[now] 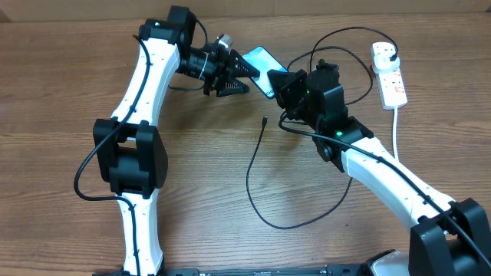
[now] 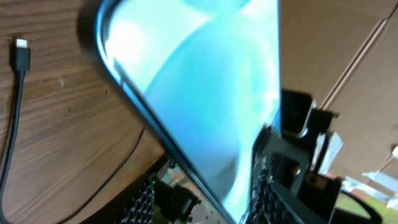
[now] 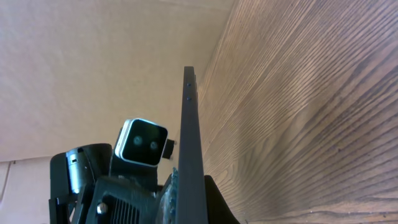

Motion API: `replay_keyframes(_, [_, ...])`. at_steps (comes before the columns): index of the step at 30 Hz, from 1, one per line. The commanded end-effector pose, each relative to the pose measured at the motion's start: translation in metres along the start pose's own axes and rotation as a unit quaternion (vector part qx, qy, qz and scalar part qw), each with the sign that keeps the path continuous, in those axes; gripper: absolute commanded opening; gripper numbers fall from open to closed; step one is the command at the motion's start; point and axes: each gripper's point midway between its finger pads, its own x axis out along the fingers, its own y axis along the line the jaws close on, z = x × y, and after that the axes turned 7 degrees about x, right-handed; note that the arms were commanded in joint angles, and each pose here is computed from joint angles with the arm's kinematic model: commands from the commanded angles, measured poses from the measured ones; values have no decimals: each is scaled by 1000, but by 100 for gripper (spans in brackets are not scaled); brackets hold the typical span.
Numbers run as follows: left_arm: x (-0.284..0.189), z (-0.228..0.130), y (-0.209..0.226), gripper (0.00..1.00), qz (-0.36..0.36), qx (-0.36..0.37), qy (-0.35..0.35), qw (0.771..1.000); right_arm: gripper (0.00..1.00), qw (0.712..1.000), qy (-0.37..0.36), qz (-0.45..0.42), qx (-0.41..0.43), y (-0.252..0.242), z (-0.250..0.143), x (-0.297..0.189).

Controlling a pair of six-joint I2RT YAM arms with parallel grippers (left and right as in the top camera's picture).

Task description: Plug charger to phone and switch on socket

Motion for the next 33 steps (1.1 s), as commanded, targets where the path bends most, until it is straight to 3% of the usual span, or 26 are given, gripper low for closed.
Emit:
replay_keyframes(1, [-3,3,-12,47,-14,-24,-5,1000,4,999,-4,46,11,39,-2,-12])
replay_keyframes(33, [2,23,-10,33,7,-51,-39,998,4,973,99,26,205,39,-56,-13])
